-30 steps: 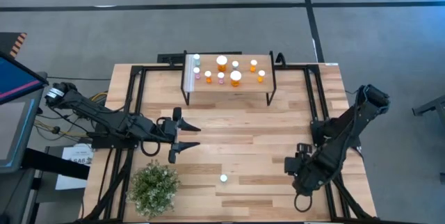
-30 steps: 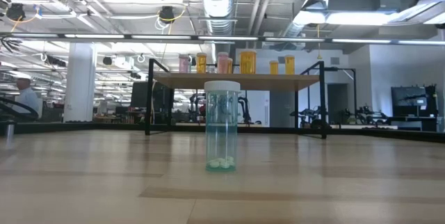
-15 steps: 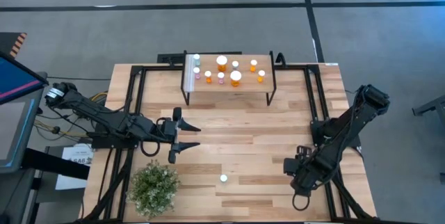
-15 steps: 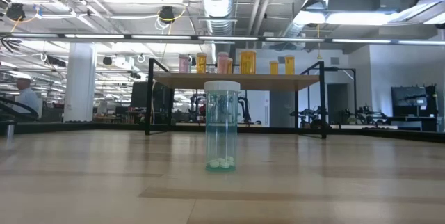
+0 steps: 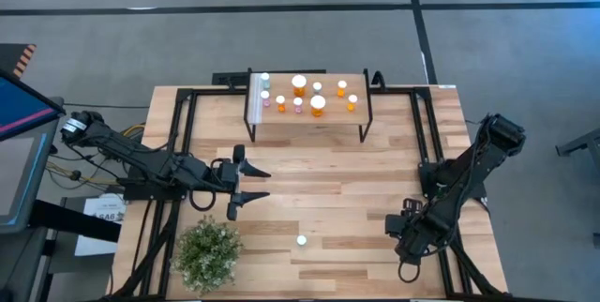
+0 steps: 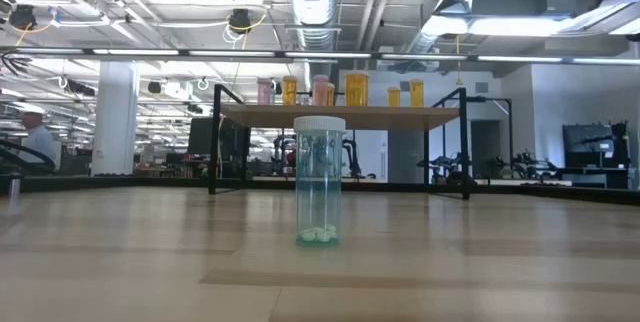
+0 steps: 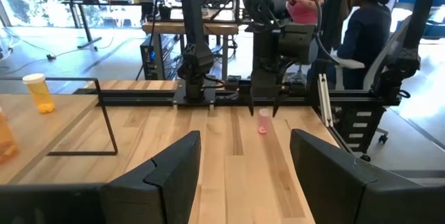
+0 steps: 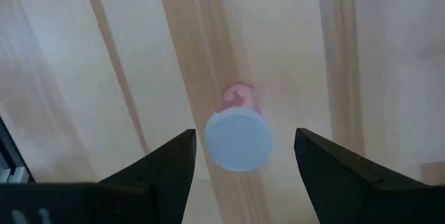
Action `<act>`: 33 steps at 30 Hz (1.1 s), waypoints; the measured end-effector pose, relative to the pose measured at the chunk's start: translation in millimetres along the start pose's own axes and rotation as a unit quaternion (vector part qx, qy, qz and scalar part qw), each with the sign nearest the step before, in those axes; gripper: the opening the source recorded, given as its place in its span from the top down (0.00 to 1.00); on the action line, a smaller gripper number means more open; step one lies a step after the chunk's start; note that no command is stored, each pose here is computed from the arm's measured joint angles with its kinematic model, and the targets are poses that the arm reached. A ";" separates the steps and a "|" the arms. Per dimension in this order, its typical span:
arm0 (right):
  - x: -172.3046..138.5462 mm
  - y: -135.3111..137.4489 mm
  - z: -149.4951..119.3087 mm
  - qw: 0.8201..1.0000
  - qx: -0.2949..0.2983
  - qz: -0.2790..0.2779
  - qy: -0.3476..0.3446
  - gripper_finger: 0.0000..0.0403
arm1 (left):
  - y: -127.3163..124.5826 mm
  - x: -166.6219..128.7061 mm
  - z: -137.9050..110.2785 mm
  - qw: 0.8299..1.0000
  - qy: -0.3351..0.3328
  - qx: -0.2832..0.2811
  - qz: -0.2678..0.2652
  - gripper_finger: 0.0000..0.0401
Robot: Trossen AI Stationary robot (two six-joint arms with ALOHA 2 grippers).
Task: Pick and place medicine bottles onto shelf by color
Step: Put the pink pill bottle on the shelf
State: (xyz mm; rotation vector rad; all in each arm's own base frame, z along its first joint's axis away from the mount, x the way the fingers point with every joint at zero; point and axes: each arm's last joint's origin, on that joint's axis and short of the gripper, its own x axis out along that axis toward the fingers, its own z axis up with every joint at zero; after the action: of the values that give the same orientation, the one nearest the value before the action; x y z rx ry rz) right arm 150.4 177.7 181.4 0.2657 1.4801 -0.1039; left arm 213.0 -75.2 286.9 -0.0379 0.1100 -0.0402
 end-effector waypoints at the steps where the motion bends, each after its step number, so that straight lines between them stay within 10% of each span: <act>1: 0.2 -0.2 -0.1 1.000 0.000 -0.001 0.000 0.34 | 0.0 0.0 0.0 1.000 0.000 0.000 0.000 0.48; 21: -5.3 -2.6 5.7 1.000 -0.006 0.012 -0.017 0.71 | 0.1 0.0 0.1 1.000 0.000 0.005 0.001 0.48; 33: -75.2 -39.0 70.1 0.985 -0.063 0.062 -0.148 0.63 | 0.1 0.1 0.2 1.000 -0.001 0.005 0.002 0.48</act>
State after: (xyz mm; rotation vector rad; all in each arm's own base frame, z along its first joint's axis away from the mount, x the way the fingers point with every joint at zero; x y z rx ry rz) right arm 202.3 116.2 256.3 0.2273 1.1657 0.0496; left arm 213.1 -75.2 287.1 -0.0278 0.1078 -0.0375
